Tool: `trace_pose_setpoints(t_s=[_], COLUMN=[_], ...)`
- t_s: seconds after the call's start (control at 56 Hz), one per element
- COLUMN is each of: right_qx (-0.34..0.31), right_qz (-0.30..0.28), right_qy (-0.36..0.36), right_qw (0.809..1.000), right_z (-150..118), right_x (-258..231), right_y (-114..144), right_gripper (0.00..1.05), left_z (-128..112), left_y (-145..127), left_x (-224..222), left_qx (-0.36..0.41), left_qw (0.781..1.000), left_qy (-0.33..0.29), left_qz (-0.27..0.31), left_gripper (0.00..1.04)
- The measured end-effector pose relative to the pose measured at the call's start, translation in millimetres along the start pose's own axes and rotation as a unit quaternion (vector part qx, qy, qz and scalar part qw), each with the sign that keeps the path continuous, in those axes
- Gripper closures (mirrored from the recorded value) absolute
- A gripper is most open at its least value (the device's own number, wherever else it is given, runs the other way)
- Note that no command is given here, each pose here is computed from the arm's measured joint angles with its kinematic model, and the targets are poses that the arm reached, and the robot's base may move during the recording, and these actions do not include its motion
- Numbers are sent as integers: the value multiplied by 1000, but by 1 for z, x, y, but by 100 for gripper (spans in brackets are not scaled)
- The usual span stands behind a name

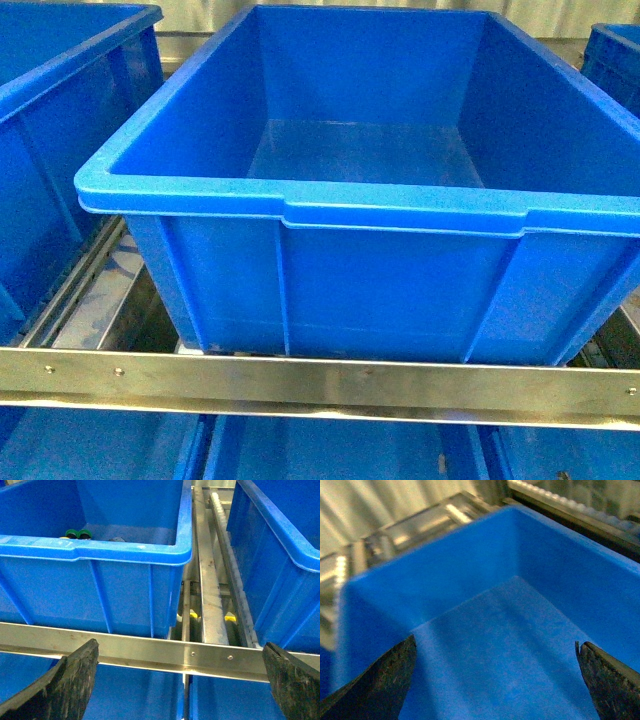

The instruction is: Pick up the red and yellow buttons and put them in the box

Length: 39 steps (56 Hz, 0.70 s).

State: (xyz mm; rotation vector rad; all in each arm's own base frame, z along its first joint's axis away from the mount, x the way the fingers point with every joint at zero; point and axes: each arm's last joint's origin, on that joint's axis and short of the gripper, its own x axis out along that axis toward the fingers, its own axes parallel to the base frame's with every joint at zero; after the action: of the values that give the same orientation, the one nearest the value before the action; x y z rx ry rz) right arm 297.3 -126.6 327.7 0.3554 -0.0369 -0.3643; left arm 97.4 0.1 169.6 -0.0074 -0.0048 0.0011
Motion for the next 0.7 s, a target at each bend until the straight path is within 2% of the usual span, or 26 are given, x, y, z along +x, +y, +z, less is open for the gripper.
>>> trace_pose_setpoints(t_s=[0.214, 0.535, 0.607, 0.696], right_qx=[40, 115, 73, -41], right_qz=[51, 137, 159, 179], right_qy=[-5, 64, 62, 42], right_qw=[998, 982, 983, 982], right_z=[-1, -50, -60, -80], right_x=[-74, -172, -186, -201], right_y=[14, 40, 42, 32], right_gripper=[7, 7, 15, 31], left_z=[0, 0, 0, 0], left_y=[0, 0, 0, 0], left_x=[0, 0, 0, 0], left_qx=[0, 0, 0, 0], left_qw=[1000, 1000, 1000, 1000], left_qy=[0, 0, 0, 0], left_qz=[0, 0, 0, 0], left_gripper=[8, 8, 8, 8])
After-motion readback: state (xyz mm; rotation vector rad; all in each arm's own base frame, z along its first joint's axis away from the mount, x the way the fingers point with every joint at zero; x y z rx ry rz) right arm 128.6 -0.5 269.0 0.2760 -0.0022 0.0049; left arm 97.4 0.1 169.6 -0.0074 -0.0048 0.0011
